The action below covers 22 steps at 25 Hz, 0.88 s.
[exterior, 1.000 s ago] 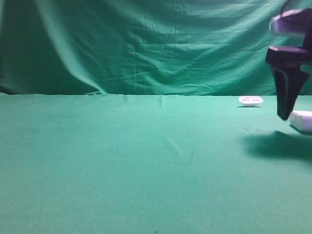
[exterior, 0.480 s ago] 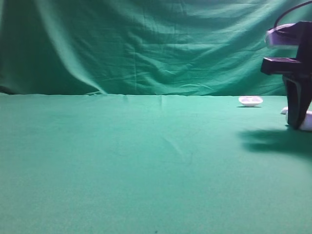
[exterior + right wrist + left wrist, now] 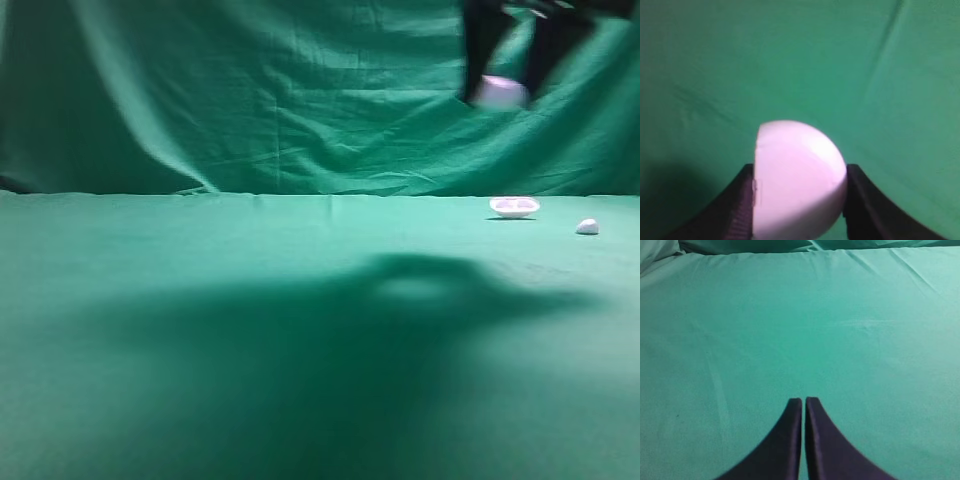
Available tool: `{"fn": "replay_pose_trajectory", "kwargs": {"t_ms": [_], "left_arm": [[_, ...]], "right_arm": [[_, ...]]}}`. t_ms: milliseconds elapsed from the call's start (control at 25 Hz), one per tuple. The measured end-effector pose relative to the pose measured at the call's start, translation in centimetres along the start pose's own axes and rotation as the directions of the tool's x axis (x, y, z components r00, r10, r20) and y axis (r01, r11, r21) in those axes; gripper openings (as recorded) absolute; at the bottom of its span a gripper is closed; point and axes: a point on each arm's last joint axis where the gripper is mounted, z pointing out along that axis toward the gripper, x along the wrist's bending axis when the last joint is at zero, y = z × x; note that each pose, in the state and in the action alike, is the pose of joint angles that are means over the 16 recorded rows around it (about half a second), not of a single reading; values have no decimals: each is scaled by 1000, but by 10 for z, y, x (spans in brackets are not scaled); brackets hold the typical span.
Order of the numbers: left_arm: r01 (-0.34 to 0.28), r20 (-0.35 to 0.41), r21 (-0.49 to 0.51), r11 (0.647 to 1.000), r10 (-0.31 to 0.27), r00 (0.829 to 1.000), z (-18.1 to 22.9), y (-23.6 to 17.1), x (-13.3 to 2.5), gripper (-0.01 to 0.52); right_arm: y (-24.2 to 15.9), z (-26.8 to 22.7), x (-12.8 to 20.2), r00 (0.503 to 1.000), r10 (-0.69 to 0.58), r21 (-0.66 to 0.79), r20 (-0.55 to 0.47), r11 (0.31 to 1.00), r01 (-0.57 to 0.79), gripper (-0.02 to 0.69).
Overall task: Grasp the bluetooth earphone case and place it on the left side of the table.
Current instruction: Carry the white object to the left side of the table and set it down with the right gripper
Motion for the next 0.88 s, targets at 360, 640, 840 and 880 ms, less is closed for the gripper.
{"fn": "replay_pose_trajectory", "kwargs": {"t_ms": [360,640,840,880], "left_arm": [[0,0,0,1000,0,1000,0,0,0,0],[0,0,0,1000,0,1000,0,0,0,0],[0,0,0,1000,0,1000,0,0,0,0],[0,0,0,1000,0,1000,0,0,0,0]], "right_arm": [[7,74,103,979,-172,-30,-113,985,170,321],[-4,110,143,959,-236,-72,-156,971,227,325],[-8,119,153,951,-260,-99,-166,964,247,395],[-8,119,154,950,-264,-103,-167,963,250,416]]}}
